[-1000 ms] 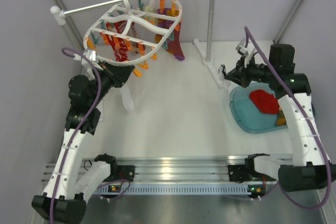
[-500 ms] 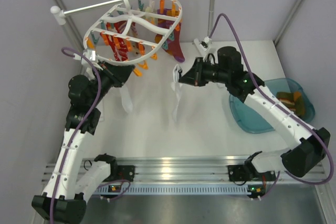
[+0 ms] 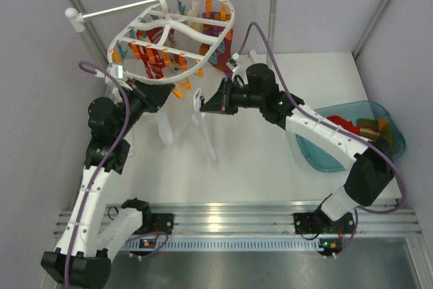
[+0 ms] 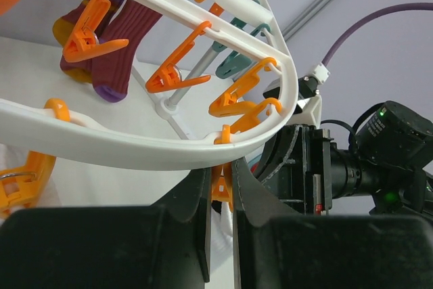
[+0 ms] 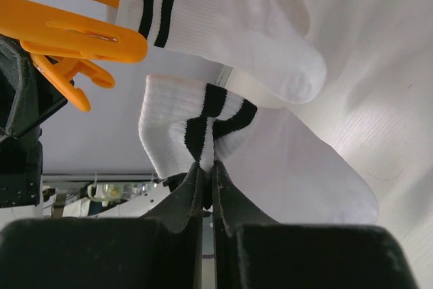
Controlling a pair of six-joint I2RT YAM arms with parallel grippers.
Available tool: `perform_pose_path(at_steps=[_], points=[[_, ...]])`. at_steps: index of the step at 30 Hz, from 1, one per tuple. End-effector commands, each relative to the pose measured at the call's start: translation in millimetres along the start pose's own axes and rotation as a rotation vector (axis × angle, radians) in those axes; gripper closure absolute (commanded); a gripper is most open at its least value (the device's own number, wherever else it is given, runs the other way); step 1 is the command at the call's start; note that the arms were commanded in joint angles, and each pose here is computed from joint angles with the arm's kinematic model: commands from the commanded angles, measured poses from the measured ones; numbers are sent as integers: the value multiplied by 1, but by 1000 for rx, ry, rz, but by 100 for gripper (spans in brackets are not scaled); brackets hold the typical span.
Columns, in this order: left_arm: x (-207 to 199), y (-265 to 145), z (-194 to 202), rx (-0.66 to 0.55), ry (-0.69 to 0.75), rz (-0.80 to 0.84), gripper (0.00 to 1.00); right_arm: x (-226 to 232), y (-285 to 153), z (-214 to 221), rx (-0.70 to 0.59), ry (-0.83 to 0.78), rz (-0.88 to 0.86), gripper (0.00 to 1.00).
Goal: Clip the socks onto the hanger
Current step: Clamp the sock onto the hanger.
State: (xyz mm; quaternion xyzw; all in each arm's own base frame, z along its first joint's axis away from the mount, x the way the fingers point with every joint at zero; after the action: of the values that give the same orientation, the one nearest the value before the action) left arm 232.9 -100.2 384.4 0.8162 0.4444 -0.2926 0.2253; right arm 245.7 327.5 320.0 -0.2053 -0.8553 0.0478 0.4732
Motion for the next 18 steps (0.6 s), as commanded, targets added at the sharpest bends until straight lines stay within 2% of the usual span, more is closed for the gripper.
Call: perform_pose_path(at_steps=[1, 18], points=[[-4, 4, -8, -44, 17, 42, 100, 42, 0, -18, -60, -24, -131, 100], [-1, 5, -3, -34, 2, 45, 100, 45, 25, -12, -23, 1, -149, 100]])
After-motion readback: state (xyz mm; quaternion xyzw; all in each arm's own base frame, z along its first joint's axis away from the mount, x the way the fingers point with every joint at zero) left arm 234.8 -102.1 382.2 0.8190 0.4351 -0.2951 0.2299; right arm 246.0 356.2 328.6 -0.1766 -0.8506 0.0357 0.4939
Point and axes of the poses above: each gripper's point midway between its finger pads, its own y axis out along the fingers, its own x axis along the line the jaws close on, z = x × y, the point moved 7 cm from there along -y, back along the fingers, and after that the axes turned 3 degrees about -y, right-handed, at the moved point
